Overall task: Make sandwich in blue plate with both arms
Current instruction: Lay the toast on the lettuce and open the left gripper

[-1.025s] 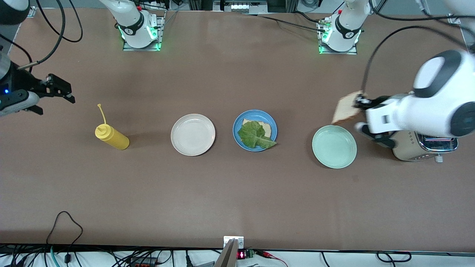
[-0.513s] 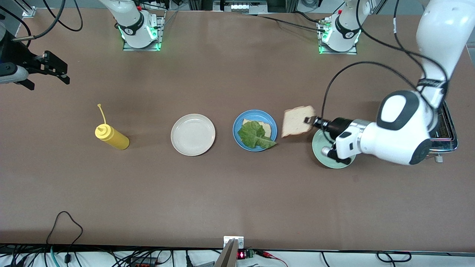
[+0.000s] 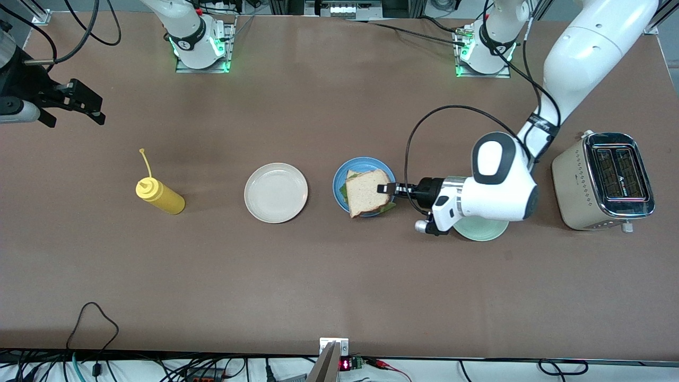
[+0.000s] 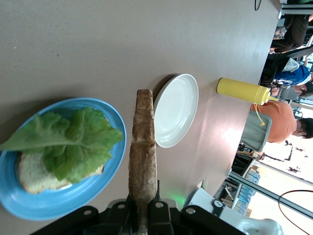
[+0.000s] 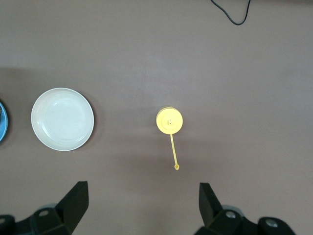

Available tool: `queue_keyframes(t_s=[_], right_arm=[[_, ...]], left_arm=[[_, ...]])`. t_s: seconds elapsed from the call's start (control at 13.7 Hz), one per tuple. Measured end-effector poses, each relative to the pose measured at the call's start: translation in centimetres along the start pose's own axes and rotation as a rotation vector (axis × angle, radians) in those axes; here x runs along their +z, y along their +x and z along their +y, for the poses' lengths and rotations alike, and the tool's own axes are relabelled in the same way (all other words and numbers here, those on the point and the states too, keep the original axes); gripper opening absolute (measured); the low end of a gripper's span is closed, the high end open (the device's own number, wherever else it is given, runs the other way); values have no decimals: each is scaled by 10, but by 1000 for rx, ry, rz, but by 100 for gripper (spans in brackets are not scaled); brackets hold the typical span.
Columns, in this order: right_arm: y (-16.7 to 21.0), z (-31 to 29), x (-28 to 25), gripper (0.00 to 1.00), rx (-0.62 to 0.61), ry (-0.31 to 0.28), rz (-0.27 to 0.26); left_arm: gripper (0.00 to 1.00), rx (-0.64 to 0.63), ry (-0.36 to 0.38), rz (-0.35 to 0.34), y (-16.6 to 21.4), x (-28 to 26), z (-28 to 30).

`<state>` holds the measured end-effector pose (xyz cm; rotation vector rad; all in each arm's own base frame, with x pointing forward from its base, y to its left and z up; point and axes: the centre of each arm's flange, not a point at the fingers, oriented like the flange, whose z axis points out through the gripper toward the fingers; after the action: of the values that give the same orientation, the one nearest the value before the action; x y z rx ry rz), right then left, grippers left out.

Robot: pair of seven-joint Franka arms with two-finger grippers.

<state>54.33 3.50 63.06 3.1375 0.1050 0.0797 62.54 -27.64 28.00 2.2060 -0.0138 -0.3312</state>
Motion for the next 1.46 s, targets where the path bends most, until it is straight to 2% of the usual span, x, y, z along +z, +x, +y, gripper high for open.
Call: queue_keyframes(t_s=[0.37,0.81,0.88,1.1,1.32,1.46], right_arm=[[0,5,2,100,13,1,-6],[3,8,3,100,24,0,5],[3,7,3,100,23,0,5],[3,5,3,100,22,0,5],[3,5,3,100,21,0,5],[3,4,2,100,20,0,5]], left_arm=[[10,93,0,-34,-8,43,-48],[10,117,-38,-51,-10,56,-63],[14,114,-38,-52,-10,56,-65],[43,99,-37,-55,-10,58,-75],[77,89,-39,-48,-7,51,-82],[95,88,-45,-62,-7,44,-82]])
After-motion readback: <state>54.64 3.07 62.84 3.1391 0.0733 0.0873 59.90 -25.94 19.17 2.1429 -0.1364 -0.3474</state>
